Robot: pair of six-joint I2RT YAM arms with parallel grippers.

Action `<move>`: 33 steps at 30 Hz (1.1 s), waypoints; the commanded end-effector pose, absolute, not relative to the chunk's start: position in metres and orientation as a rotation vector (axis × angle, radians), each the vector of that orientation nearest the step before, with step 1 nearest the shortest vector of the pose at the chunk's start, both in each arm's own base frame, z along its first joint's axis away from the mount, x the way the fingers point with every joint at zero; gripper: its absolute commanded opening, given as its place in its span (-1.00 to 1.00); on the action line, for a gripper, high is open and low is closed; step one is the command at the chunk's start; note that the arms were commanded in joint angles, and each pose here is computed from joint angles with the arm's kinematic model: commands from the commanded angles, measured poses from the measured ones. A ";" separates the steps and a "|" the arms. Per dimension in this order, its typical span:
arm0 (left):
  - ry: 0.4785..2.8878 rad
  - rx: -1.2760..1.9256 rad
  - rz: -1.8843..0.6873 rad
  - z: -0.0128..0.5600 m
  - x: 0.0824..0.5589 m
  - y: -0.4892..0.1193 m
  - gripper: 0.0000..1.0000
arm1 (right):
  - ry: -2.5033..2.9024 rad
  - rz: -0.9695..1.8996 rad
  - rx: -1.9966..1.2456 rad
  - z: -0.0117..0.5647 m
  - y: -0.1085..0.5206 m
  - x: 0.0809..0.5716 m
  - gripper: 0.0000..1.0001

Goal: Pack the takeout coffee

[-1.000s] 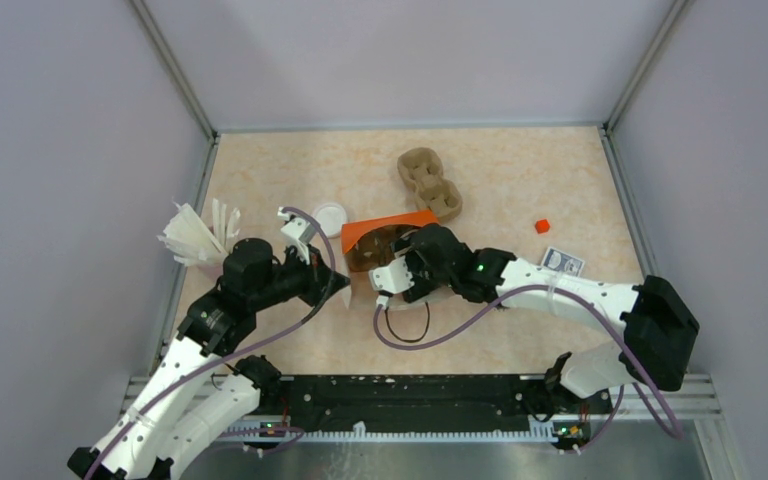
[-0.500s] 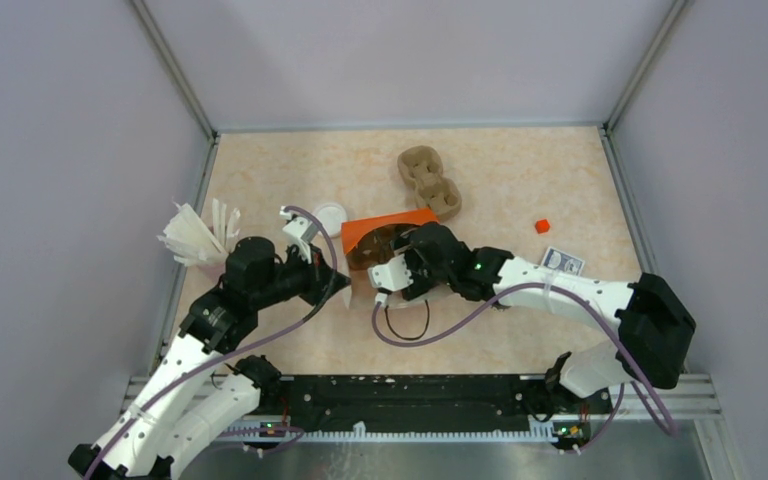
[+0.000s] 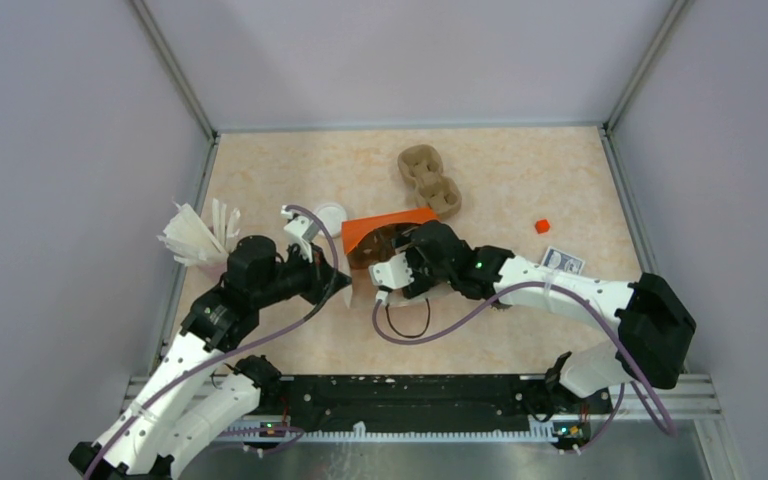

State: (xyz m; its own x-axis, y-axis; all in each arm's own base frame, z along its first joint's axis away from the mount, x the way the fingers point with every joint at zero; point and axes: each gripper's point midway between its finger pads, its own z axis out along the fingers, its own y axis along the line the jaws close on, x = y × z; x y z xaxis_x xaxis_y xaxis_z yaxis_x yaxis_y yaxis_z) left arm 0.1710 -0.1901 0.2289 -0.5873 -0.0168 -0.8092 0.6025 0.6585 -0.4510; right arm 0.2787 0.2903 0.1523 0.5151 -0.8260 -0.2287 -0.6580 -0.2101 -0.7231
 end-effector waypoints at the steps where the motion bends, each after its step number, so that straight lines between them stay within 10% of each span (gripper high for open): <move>1: 1.966 0.476 -0.960 0.245 0.174 -0.195 -0.99 | 1.291 -0.263 -1.926 0.149 0.280 0.285 0.32; 33: 1.956 0.474 -0.966 0.253 0.179 -0.199 -0.97 | 1.312 -0.156 -1.898 0.193 0.282 0.271 0.41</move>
